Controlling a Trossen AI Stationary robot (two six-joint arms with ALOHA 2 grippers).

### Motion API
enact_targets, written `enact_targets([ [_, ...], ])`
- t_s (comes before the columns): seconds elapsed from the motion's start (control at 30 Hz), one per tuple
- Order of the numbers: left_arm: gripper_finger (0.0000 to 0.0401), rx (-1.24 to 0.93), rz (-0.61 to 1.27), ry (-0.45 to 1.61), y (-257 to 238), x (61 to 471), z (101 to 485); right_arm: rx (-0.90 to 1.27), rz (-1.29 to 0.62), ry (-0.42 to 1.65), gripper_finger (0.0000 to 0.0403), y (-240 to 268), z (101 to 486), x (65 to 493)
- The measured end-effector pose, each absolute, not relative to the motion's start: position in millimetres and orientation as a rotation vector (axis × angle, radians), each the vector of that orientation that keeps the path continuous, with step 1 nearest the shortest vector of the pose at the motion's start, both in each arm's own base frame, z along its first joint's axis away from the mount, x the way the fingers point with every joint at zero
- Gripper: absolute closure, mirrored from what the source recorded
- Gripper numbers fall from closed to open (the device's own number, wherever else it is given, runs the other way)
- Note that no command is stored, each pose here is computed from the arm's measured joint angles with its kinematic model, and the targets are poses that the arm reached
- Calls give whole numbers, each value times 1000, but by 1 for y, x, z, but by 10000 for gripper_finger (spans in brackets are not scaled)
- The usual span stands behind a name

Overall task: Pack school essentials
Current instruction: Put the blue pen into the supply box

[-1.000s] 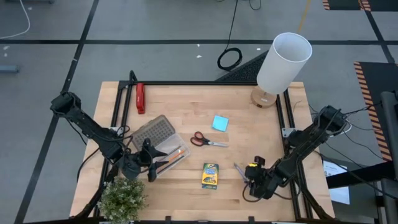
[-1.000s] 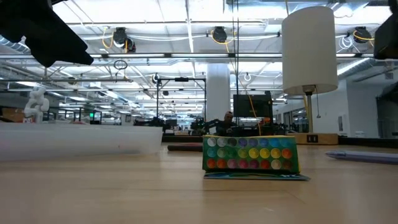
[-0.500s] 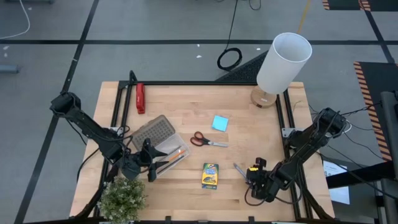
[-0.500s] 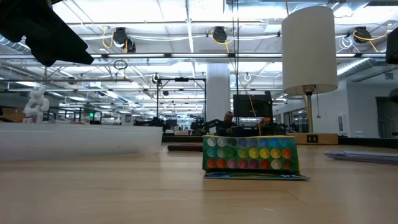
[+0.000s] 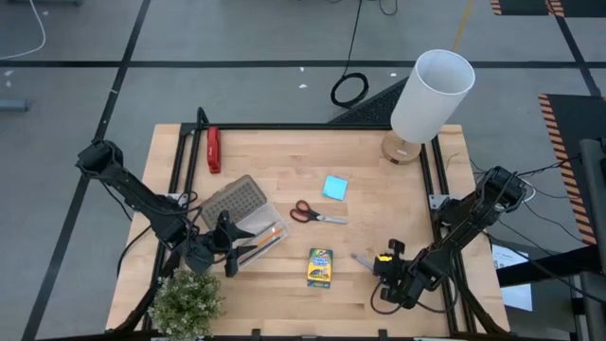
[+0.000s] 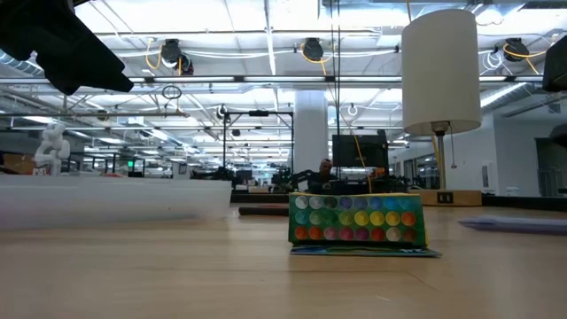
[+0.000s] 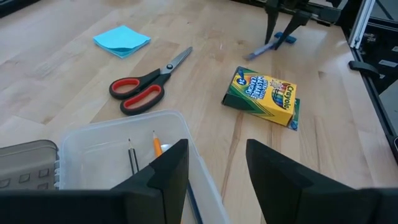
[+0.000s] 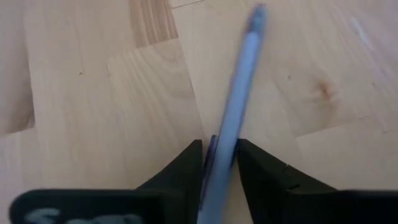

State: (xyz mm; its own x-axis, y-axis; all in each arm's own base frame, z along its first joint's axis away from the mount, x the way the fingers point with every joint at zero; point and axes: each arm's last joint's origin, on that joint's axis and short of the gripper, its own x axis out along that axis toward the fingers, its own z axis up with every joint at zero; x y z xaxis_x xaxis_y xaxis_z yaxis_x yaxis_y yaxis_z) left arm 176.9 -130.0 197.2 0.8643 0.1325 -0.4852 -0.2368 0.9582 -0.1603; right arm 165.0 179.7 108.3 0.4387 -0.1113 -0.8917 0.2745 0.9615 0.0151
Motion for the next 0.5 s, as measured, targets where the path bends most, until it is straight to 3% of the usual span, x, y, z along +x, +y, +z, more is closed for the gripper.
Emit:
enact_targets([
  [0.27, 238, -218, 195, 491, -130, 177, 197, 108, -213, 1104, 356, 179, 108, 164],
  [0.5, 238, -221, 194, 488, -130, 177, 197, 89, -205, 1106, 358, 179, 108, 164],
])
